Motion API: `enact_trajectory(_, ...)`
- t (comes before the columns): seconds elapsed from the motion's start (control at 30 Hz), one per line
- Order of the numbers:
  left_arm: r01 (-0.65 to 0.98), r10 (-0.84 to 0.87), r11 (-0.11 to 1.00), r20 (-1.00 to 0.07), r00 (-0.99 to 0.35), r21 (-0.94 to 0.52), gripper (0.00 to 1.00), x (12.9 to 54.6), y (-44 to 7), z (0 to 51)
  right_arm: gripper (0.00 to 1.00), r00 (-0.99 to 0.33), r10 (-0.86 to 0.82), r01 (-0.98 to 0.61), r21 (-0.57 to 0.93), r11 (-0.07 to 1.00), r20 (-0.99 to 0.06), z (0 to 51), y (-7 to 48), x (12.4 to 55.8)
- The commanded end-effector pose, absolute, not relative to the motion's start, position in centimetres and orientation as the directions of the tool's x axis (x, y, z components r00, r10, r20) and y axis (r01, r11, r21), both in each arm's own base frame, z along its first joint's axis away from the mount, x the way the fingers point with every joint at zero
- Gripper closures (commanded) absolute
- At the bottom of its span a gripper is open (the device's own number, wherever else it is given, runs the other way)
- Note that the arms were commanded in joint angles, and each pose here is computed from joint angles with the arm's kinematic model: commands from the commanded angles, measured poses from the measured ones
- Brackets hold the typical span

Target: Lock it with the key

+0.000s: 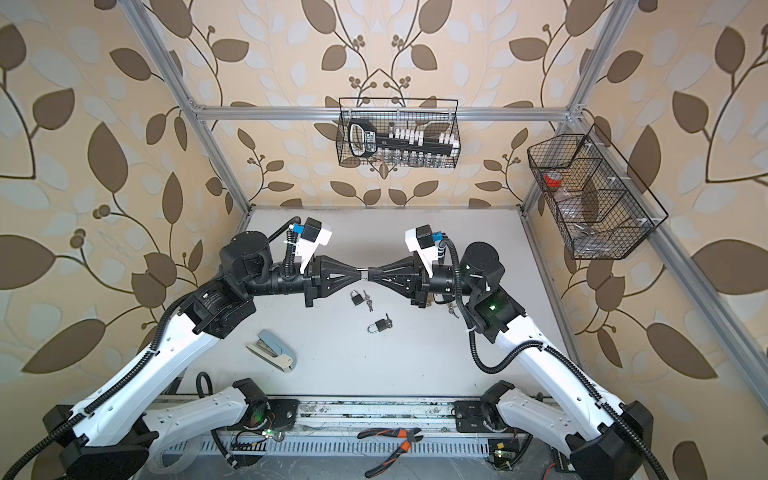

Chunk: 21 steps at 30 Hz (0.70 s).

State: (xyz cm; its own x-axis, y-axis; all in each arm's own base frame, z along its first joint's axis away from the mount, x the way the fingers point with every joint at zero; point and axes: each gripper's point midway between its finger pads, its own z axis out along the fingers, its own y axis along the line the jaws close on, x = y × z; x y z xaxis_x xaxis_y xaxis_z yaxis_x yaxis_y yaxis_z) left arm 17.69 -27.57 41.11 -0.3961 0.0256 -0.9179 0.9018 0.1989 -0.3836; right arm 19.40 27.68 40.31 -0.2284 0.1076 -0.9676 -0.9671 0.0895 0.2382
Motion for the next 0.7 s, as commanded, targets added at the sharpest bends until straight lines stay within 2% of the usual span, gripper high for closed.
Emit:
enact_trajectory(0.0, 0.927, -0.018, 0.146, -0.938, -0.346, -0.344, 1.00, 16.4, -27.4, 43.6, 1.00, -0.170, 0.146, -0.980, 0.183, 0.080, -0.975, 42.4, 27.5, 18.9)
enact_trajectory(0.1, 0.924, -0.029, 0.149, -0.935, -0.353, -0.353, 1.00, 16.5, -27.3, 43.7, 1.00, -0.173, 0.154, -0.979, 0.186, 0.076, -0.973, 42.7, 27.5, 18.9)
enact_trajectory(0.13, 0.925, -0.031, 0.144, -0.936, -0.349, -0.350, 1.00, 16.4, -27.3, 43.7, 0.94, -0.174, 0.158, -0.979, 0.189, 0.082, -0.972, 42.8, 27.4, 18.9)
enact_trajectory(0.17, 0.927, -0.039, 0.146, -0.939, -0.343, -0.345, 1.00, 16.4, -27.3, 43.8, 0.84, -0.172, 0.163, -0.978, 0.189, 0.092, -0.971, 42.9, 27.3, 19.0)
enact_trajectory(0.23, 0.922, -0.062, 0.177, -0.939, -0.339, -0.344, 1.00, 16.9, -27.0, 43.9, 0.77, -0.170, 0.190, -0.969, 0.199, 0.147, -0.967, 43.2, 26.8, 19.6)
enact_trajectory(0.37, 0.911, -0.094, 0.253, -0.945, -0.312, -0.326, 1.00, 17.7, -26.2, 44.0, 0.46, -0.173, 0.239, -0.949, 0.227, 0.220, -0.955, 43.8, 25.7, 20.6)
enact_trajectory(0.4, 0.909, -0.102, 0.263, -0.946, -0.308, -0.324, 1.00, 17.8, -26.1, 44.0, 0.42, -0.180, 0.245, -0.946, 0.235, 0.223, -0.953, 43.8, 25.5, 20.7)
enact_trajectory(0.53, 0.914, -0.101, 0.255, -0.949, -0.300, -0.316, 1.00, 17.5, -26.0, 44.3, 0.42, -0.190, 0.265, -0.938, 0.255, 0.236, -0.945, 43.7, 24.5, 21.3)
enact_trajectory(0.67, 0.927, -0.090, 0.210, -0.950, -0.298, -0.311, 1.00, 16.6, -26.1, 44.5, 0.52, -0.185, 0.244, -0.952, 0.235, 0.196, -0.952, 43.8, 23.9, 20.9)
